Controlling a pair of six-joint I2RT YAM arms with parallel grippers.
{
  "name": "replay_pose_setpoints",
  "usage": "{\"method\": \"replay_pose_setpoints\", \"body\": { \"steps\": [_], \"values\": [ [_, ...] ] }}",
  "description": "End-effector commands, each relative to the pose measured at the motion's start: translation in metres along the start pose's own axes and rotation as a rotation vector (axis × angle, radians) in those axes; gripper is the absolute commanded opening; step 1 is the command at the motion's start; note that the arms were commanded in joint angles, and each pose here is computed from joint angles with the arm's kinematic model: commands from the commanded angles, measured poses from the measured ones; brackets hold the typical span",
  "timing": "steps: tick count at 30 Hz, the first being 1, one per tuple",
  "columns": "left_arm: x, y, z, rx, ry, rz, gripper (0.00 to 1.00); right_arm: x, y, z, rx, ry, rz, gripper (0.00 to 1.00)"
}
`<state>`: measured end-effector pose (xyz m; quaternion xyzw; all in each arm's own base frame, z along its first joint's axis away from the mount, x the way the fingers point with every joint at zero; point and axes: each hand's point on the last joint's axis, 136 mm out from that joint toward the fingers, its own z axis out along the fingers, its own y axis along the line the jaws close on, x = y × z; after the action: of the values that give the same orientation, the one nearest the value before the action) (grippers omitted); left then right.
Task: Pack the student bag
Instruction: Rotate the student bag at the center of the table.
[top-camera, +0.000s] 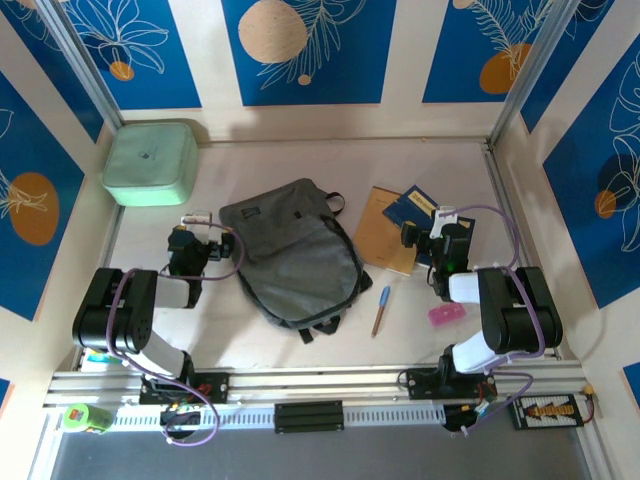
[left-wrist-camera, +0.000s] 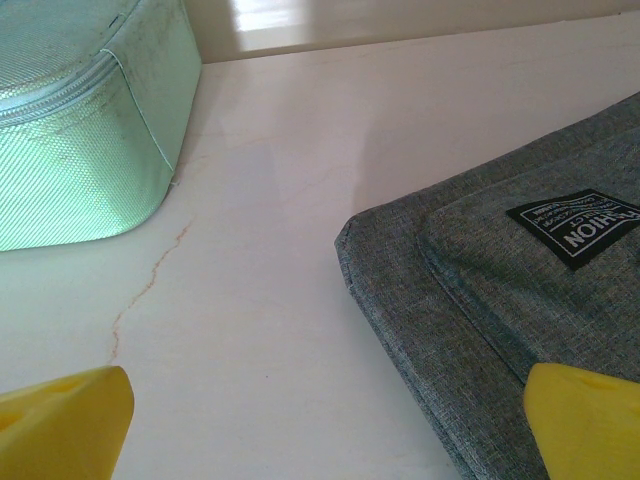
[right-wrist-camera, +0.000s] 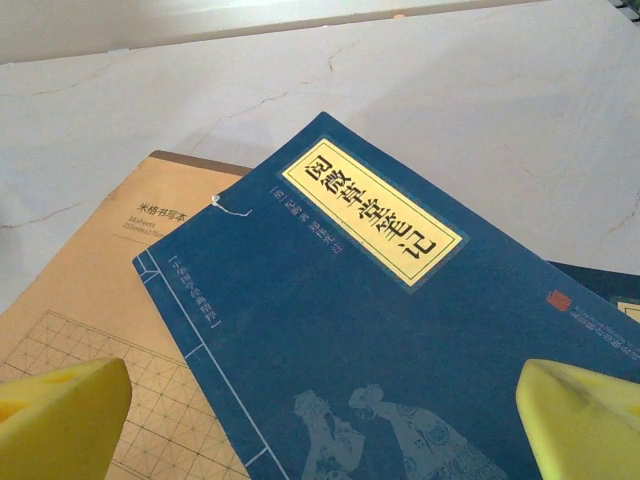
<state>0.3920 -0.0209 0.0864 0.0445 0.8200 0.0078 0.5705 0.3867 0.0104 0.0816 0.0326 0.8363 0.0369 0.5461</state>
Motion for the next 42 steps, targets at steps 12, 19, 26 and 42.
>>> {"method": "replay_pose_setpoints", "body": {
  "steps": [12, 19, 26, 42],
  "values": [
    [-0.02, -0.002, -0.003, 0.01, -0.018, 0.015, 1.0, -0.038, 0.011, -0.005, 0.032, -0.033, -0.052, 0.99],
    [-0.063, 0.009, -0.029, -0.037, -0.044, -0.05, 1.0, -0.076, 0.04, -0.023, 0.003, 0.038, 0.05, 0.99],
    [-0.107, -0.006, -0.054, 0.029, 0.08, -0.445, 0.98, -0.06, 0.115, -0.014, -0.211, 0.422, 0.288, 1.0],
    [-0.029, -0.145, -0.039, 0.265, 0.532, -0.723, 0.92, 0.011, 0.256, 0.022, -0.494, 0.887, 0.278, 0.77]
  ]
}}
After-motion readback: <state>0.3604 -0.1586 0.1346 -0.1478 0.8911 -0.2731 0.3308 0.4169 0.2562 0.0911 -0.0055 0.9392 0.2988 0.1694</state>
